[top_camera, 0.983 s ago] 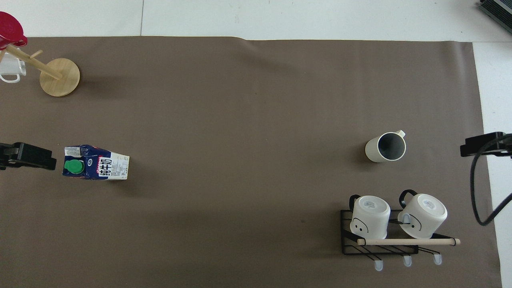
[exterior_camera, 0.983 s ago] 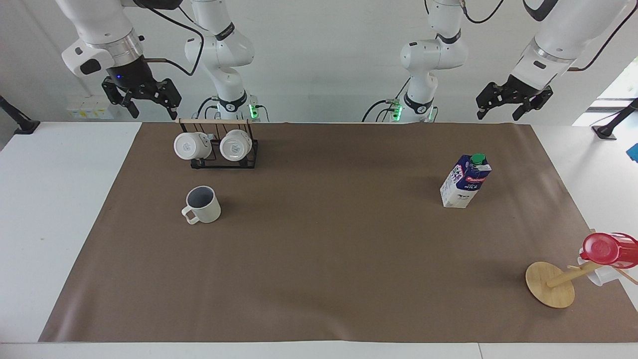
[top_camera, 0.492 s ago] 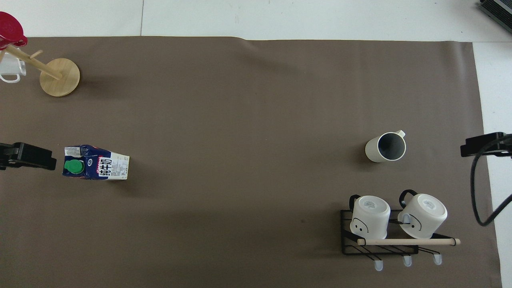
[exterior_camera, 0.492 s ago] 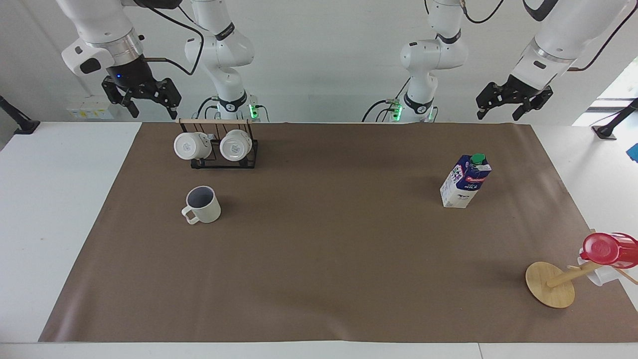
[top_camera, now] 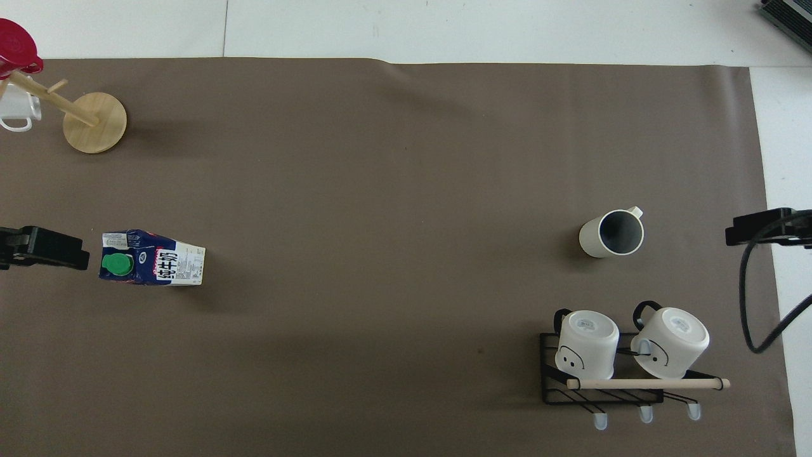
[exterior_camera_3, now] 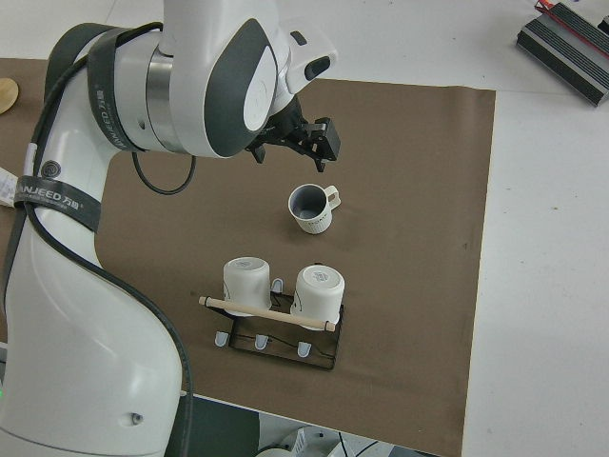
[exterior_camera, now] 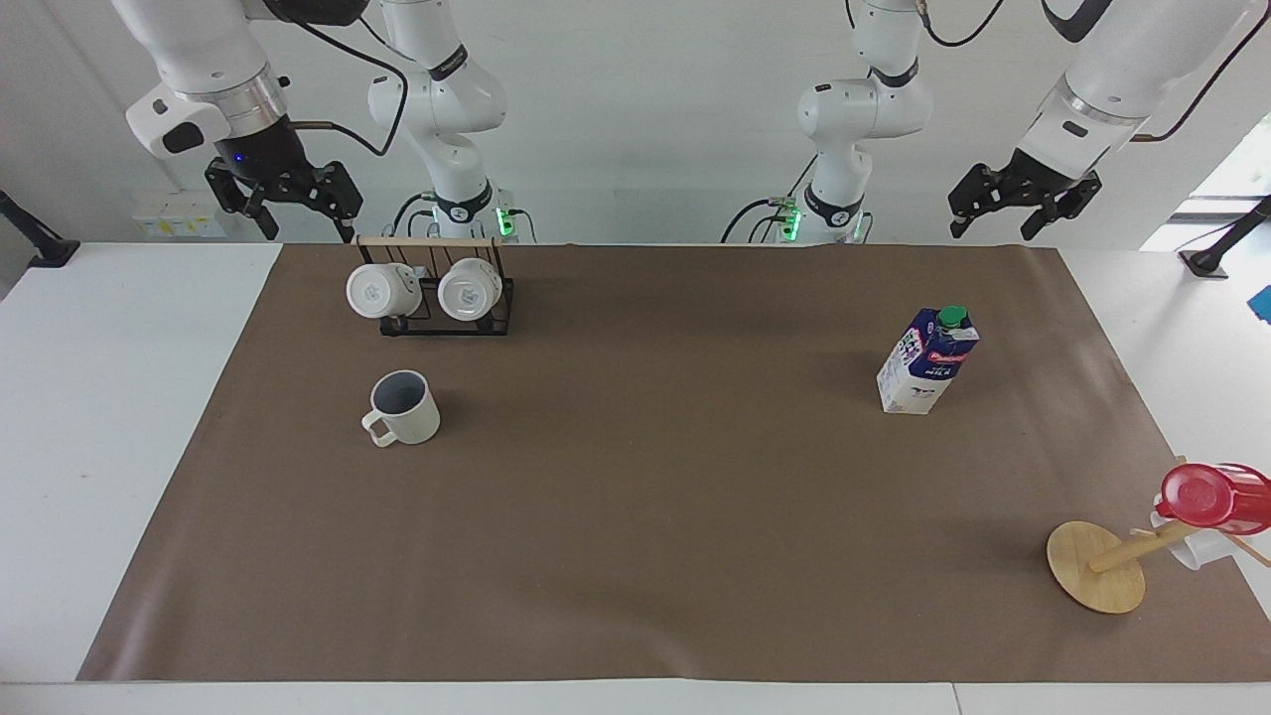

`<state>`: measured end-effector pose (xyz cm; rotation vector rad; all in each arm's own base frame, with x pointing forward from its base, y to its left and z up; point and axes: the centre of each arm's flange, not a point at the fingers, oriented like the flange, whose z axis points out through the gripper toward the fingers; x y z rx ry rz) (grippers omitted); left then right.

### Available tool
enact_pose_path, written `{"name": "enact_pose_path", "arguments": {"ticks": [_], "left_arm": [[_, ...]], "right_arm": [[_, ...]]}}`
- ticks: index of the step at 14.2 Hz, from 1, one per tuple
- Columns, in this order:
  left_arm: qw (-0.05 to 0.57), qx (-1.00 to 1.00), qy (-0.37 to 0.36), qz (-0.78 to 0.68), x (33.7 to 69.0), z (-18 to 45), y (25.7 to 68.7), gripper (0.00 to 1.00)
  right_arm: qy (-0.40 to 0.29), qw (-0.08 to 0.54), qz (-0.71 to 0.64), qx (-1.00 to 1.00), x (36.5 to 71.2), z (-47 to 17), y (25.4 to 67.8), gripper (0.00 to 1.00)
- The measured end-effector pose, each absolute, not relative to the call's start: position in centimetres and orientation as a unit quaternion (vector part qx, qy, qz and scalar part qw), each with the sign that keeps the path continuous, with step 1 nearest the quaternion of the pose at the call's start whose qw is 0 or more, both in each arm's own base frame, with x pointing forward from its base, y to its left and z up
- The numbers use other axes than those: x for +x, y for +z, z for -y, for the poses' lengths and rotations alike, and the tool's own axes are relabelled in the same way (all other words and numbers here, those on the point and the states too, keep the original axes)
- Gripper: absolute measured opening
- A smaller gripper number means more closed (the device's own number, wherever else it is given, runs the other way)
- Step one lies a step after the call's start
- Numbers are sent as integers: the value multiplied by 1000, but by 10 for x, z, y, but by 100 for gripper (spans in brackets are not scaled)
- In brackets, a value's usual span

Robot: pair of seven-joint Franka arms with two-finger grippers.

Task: Place cup and milk on table

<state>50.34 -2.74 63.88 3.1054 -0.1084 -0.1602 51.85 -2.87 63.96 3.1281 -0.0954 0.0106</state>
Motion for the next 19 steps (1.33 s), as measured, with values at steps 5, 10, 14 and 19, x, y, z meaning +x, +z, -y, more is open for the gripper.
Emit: {"name": "enact_pose_path", "arguments": {"ticks": [5,10,14,19], "left_arm": [[15,998,-51,35,503,27,639,100],[15,998,-51,35,503,27,639,100],[15,998,-51,35,503,27,639,100],[15,998,-51,35,503,27,639,100]], "right_arm": [[20,6,31,999,530,30,601,100],[16,8,29,999,549,30,514,100],[14,11,28,999,567,29,458,100],[17,12,27,999,569,29,434,100]]}}
